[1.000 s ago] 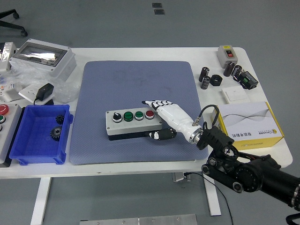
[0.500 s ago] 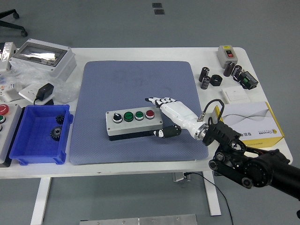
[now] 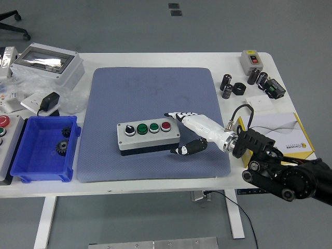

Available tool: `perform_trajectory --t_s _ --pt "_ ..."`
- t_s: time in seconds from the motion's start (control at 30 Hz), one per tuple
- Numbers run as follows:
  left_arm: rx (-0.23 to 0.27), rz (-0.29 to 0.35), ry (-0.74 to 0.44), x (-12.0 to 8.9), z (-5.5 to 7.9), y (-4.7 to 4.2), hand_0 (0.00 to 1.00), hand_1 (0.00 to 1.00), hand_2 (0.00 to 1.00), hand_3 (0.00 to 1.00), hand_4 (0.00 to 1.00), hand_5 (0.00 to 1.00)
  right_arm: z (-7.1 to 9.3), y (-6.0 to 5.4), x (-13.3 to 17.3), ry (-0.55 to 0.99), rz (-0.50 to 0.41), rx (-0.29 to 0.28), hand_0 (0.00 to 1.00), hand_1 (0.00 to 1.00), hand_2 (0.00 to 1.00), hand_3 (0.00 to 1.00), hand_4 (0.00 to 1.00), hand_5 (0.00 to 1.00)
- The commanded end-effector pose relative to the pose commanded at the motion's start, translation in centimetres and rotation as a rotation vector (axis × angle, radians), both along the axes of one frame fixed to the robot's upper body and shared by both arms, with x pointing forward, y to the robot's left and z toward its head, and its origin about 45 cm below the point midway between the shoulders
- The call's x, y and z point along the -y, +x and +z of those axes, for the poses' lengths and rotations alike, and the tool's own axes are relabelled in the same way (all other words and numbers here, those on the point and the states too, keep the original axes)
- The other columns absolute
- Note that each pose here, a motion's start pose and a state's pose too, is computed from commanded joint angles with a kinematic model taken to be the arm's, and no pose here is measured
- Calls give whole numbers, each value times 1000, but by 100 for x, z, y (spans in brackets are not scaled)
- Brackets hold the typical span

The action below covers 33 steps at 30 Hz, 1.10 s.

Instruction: Pick up the button,place it on the desk,press the button,press the button

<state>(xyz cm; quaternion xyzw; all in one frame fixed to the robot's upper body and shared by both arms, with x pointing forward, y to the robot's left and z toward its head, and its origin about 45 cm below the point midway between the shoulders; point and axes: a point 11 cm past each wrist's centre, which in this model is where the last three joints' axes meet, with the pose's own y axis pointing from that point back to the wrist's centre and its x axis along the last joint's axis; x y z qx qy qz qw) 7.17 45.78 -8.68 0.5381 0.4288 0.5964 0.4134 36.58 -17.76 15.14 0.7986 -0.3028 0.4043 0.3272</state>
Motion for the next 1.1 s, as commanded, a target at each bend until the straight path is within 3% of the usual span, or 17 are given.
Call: perform_trajectory --t_s 0.03,0.07,0.33,0.43,0.47,0.8,1.1 --pt "0 0 1 -3 1 -2 611 499 485 595 149 2 0 -11 9 2 1 -11 960 957 993 998 901 359" --pt "0 1 1 -6 2 -2 605 496 481 598 127 2 -1 -21 17 6 1 -22 967 956 997 998 824 263" --pt "7 3 3 -13 8 17 603 496 479 597 123 2 7 -64 51 27 1 -69 970 959 998 998 791 254" --pt "7 4 3 -9 6 16 603 496 479 597 123 2 2 -76 51 29 2 -76 970 959 998 998 791 254" --pt "6 4 2 -4 3 13 599 496 479 597 114 2 1 -83 52 30 2 -78 978 962 998 998 724 222" --pt "4 7 0 9 -6 -6 596 494 479 597 104 2 18 -118 81 52 -5 -88 979 963 998 998 700 219" --pt "3 8 -7 41 -21 -18 592 495 478 598 93 2 159 -136 175 94 -20 -84 985 979 998 998 665 202"
